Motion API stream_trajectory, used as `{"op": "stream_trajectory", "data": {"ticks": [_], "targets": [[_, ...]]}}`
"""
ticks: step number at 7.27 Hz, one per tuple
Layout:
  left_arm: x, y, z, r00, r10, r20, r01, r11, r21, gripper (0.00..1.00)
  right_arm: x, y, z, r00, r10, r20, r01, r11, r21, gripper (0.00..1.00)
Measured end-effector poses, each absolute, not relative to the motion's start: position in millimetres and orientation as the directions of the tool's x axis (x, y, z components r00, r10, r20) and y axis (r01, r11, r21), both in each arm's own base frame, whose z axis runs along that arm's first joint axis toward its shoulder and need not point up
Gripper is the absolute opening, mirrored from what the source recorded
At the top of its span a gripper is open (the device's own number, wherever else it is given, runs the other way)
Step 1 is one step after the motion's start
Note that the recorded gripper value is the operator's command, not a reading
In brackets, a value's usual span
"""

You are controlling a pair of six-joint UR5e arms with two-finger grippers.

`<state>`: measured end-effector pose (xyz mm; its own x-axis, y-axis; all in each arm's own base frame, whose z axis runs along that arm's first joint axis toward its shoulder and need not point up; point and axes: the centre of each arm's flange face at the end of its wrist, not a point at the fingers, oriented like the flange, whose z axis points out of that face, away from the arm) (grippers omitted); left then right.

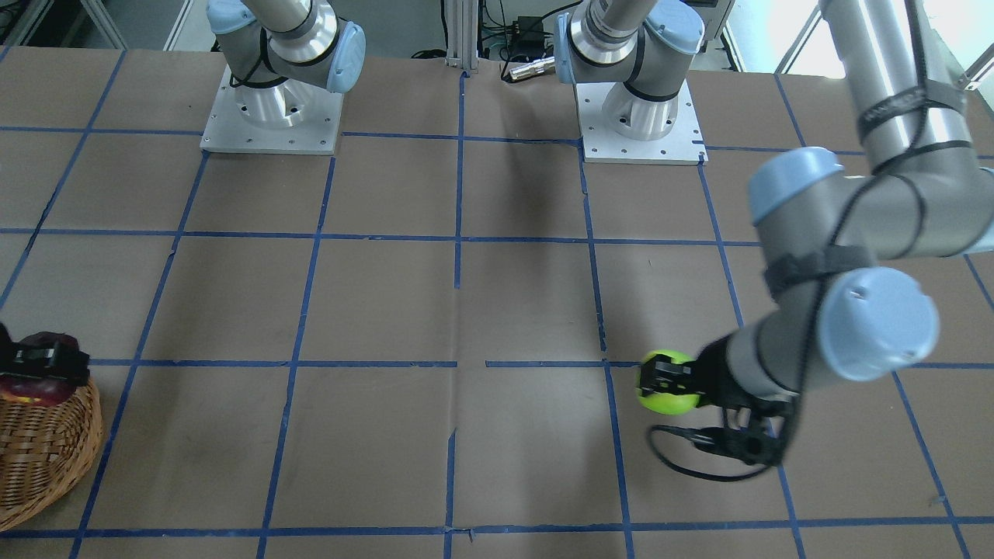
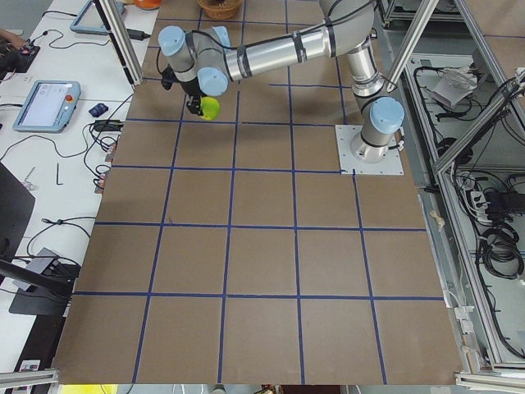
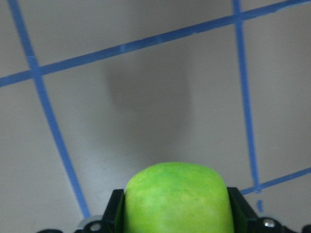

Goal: Put all apples into basket
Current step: 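Drop the dark red apple in the basket while the left lifts the green apple, then set the green apple mid-table with the left gripper and withdraw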

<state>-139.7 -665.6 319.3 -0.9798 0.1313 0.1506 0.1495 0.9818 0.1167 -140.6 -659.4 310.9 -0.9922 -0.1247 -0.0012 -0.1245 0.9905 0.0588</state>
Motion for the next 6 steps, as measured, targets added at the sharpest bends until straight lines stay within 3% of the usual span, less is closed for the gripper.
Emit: {"op": "stream_trajectory", "data": {"ticks": [2,3,4,5,6], "targets": [[-303.2,-609.3,291.0,-0.989,0.036,0.141,0.048,0.996,0.081,0.1,-194.5,-677.8,291.3,-0.939,-0.342,0.039,-0.342,0.94,-0.001,1.0],[-359.0,-577.9,274.1,-0.99,0.0,0.138,0.011,0.997,0.08,0.19,-200.2,-678.3,296.3,-0.929,-0.37,0.025,-0.37,0.929,0.008,1.0],[-395.4,-551.2,259.6,-0.99,-0.027,0.135,-0.017,0.997,0.08,0.42,-200.3,-678.6,311.4,-0.925,-0.381,0.004,-0.381,0.925,0.0,1.0],[-413.4,-533.9,245.1,-0.99,-0.04,0.133,-0.03,0.997,0.075,0.95,-196.5,-678.0,325.5,-0.923,-0.383,-0.03,-0.382,0.924,-0.018,1.0],[-418.8,-525.5,229.5,-0.991,-0.058,0.123,-0.051,0.997,0.057,1.0,-188.6,-676.4,331.3,-0.923,-0.378,-0.069,-0.378,0.926,-0.02,1.0]]}}
